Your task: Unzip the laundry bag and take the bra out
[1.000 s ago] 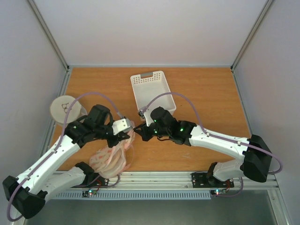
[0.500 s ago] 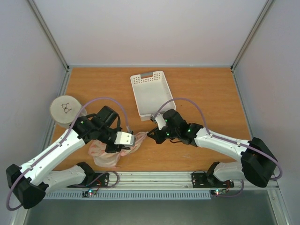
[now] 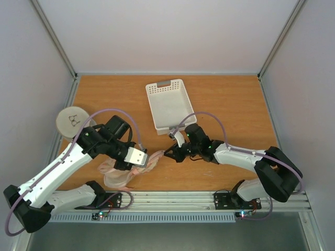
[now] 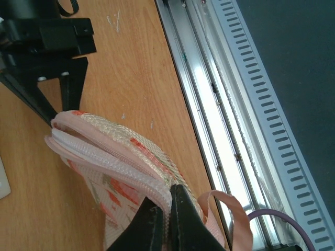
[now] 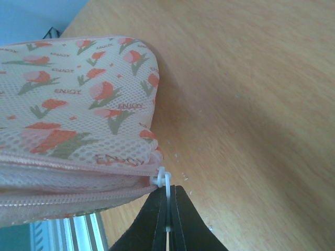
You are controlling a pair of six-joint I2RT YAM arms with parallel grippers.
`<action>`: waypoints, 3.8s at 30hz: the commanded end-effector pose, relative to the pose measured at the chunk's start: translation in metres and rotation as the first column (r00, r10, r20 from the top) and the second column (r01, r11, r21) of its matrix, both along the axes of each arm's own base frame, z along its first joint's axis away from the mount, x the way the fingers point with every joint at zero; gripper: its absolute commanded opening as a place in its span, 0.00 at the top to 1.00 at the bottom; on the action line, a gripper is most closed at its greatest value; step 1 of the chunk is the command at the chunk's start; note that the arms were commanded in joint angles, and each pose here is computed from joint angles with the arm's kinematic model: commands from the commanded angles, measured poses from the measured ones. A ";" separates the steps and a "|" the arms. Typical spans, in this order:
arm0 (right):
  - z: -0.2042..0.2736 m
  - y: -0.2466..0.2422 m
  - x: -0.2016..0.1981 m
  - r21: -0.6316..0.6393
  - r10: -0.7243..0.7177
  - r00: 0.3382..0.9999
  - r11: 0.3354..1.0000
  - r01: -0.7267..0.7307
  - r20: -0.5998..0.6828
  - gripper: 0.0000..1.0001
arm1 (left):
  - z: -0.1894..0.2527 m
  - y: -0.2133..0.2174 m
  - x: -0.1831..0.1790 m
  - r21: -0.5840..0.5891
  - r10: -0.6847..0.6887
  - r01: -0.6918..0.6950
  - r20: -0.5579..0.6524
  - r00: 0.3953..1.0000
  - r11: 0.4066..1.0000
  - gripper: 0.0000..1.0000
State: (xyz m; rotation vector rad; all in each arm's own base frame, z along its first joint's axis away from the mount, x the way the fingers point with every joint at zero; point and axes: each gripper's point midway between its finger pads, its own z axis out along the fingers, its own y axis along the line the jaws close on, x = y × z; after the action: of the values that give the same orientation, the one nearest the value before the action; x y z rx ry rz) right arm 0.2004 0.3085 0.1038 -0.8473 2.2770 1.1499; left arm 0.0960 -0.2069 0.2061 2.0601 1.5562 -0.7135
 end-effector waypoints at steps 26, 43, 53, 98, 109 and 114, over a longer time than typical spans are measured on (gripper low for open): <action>0.125 -0.001 -0.040 0.095 0.172 0.771 0.953 -0.288 0.613 0.46 | -0.026 -0.003 0.009 -0.012 0.138 -0.139 -0.022 0.990 0.990 0.99; 0.100 0.054 -0.066 -0.198 0.473 0.439 0.820 -0.538 0.764 0.59 | -0.028 -0.001 0.004 -0.011 0.117 -0.117 -0.027 0.993 0.993 0.99; 0.089 0.062 -0.061 -0.281 0.517 0.399 0.810 -0.515 0.758 0.69 | -0.028 -0.001 0.002 -0.019 0.107 -0.107 -0.023 0.994 0.994 0.99; 0.059 0.018 -0.034 0.047 0.190 0.804 0.964 -0.261 0.564 0.99 | -0.075 0.072 0.044 0.148 0.385 -0.426 0.239 0.891 0.893 0.19; 0.040 -0.004 -0.009 0.063 0.044 0.901 0.995 -0.079 0.432 0.99 | -0.066 0.115 0.074 0.155 0.444 -0.556 0.448 0.776 0.816 0.37; 0.035 -0.009 -0.002 0.084 -0.014 0.913 0.996 -0.022 0.407 0.99 | -0.074 0.132 0.082 0.223 0.482 -0.604 0.424 0.767 0.765 0.65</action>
State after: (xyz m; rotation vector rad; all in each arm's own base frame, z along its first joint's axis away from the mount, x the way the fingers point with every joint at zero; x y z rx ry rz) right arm 0.1880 0.3020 0.1332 -1.0610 1.8743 0.9453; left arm 0.1661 -0.0894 0.1333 1.6589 1.9839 0.0800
